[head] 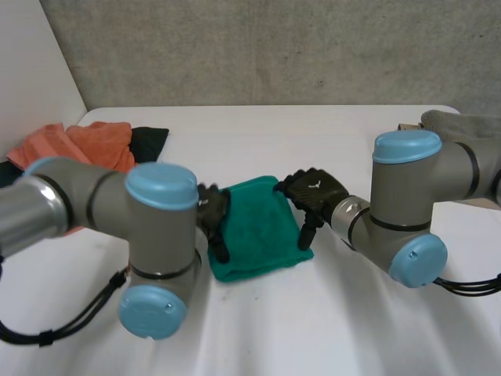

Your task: Fold the laundry.

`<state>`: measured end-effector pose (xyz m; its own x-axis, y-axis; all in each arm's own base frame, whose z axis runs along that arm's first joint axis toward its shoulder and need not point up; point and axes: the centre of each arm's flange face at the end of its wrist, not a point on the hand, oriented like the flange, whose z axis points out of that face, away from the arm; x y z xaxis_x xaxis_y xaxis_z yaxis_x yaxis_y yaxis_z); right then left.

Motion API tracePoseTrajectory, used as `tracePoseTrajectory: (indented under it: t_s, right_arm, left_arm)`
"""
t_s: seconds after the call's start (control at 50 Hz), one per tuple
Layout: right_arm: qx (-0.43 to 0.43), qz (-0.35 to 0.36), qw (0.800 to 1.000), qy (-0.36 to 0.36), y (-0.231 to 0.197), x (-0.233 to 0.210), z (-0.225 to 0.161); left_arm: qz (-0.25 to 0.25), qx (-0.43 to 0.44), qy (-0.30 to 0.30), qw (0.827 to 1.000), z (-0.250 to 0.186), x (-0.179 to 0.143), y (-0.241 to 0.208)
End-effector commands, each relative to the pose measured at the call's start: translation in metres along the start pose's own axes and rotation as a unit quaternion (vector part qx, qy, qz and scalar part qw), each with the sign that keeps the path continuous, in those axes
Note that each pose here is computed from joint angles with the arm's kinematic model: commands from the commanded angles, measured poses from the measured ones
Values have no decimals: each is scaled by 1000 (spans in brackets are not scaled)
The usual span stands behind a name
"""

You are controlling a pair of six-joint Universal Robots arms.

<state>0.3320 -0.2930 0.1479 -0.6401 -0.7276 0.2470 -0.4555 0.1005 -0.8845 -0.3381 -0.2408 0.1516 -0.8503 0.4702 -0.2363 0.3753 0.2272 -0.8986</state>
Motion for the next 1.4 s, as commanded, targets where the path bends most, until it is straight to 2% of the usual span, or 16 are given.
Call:
tracePoseTrajectory:
  t_s: [0.02, 0.1, 0.16, 0.22, 0.32, 0.58, 0.94, 1.02, 1.1, 1.18, 1.26, 1.28, 1.34, 1.36, 1.4]
  right_arm:
    - [71, -47, 996, 31, -21, -15, -28]
    - [98, -66, 993, 20, -13, -37, -43]
    - [98, -71, 993, 2, 1, -55, -50]
    - [95, -73, 993, -11, 13, -69, -52]
    - [93, -80, 992, -17, 27, -77, -43]
    - [116, -113, 987, -7, 37, -77, -12]
    - [151, -120, 981, -7, 29, -74, 22]
    - [173, -118, 978, 4, 14, -69, 26]
    - [218, -113, 969, 28, -15, -54, 31]
    - [270, -98, 955, 72, -43, -20, 35]
    - [338, -92, 925, 146, -74, 40, 29]
    - [361, -95, 911, 177, -84, 64, 23]
    - [383, -103, 891, 219, -93, 100, 16]
    - [391, -106, 881, 245, -97, 125, 11]
    - [397, -110, 872, 266, -97, 149, 7]
  left_arm:
    - [-3, 107, 32, 994, -16, -19, -68]
    - [8, 163, 77, 984, -25, -24, -100]
    - [27, 196, 145, 970, -31, -17, -116]
    - [41, 202, 220, 953, -37, -10, -117]
    - [44, 190, 291, 937, -44, -6, -116]
    - [42, 180, 287, 940, -40, -6, -111]
    - [41, 179, 280, 942, -38, -8, -111]
    - [41, 184, 278, 942, -40, -10, -114]
    - [41, 191, 270, 943, -39, -15, -119]
    - [40, 202, 256, 945, -37, -25, -127]
    - [40, 220, 244, 944, -41, -34, -138]
    - [41, 224, 242, 943, -43, -35, -141]
    - [41, 228, 240, 943, -44, -36, -143]
    - [41, 231, 240, 942, -45, -37, -144]
    - [41, 230, 240, 942, -45, -37, -144]
